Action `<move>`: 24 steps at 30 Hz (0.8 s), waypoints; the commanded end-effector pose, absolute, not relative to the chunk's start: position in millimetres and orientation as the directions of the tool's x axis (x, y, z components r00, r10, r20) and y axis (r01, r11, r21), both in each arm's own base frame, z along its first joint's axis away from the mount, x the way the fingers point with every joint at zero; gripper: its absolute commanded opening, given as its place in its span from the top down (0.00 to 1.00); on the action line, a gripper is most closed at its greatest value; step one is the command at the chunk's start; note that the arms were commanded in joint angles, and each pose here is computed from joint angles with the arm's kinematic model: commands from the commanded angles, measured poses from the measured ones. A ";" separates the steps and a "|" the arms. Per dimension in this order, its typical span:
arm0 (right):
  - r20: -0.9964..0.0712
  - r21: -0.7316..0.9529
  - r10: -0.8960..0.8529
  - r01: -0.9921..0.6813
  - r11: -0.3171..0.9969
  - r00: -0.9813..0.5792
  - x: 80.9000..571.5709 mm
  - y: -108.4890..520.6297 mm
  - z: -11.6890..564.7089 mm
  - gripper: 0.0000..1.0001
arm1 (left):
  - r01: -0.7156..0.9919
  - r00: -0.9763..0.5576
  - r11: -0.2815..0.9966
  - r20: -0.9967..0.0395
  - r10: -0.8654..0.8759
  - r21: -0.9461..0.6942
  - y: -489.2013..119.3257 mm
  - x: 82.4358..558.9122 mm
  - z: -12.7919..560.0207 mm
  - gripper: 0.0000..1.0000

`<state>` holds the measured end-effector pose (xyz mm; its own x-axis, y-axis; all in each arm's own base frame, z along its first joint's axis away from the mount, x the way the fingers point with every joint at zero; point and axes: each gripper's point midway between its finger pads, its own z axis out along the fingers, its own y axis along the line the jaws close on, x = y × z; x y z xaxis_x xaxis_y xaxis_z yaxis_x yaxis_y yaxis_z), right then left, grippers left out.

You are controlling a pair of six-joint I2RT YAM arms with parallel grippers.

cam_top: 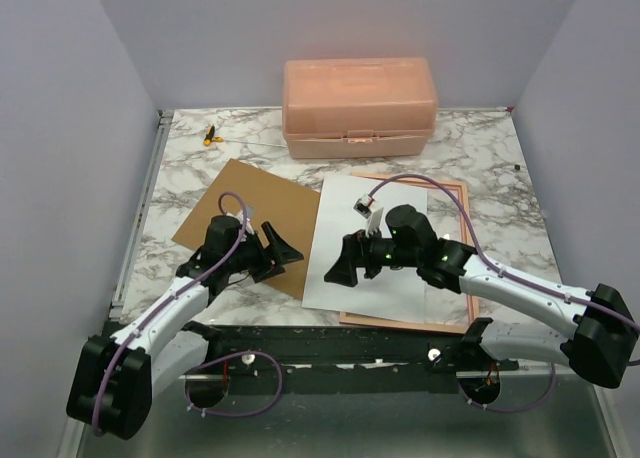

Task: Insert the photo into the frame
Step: Turn over the photo from the photo frame.

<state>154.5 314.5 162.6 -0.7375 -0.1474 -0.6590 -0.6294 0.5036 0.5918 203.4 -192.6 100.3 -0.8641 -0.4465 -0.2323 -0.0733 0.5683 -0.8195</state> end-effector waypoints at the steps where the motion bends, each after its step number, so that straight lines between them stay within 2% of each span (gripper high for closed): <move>1: -0.660 0.614 -0.097 -0.610 0.502 -0.745 157.0 316.8 168.3 0.07 | 0.032 -0.886 0.563 -0.284 -0.366 -0.826 -202.4 208.5 100.4 0.20; 7: -0.631 0.621 -0.039 -0.535 0.573 -0.775 167.7 305.9 157.9 0.06 | 0.074 -0.913 0.556 -0.281 -0.297 -0.828 -216.0 219.2 89.9 0.22; 12: -0.557 0.643 0.043 -0.398 0.655 -0.829 183.5 278.4 131.9 0.06 | 0.082 -0.931 0.567 -0.265 -0.249 -0.820 -228.8 225.3 78.3 0.23; 18: -0.469 0.695 0.113 -0.288 0.659 -0.876 187.5 253.5 108.8 0.06 | 0.088 -0.945 0.561 -0.247 -0.214 -0.823 -242.1 232.5 68.1 0.24; 24: -0.450 0.702 0.125 -0.263 0.662 -0.884 184.0 248.1 99.2 0.06 | 0.125 -0.952 0.481 -0.241 -0.188 -0.868 -260.1 234.7 68.6 0.25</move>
<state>186.4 245.7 92.4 -0.8840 0.1086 -0.4547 -0.2588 0.6963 0.6695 231.1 -243.0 58.2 -0.9528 -0.2294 -0.1991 0.0391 0.5574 -0.8293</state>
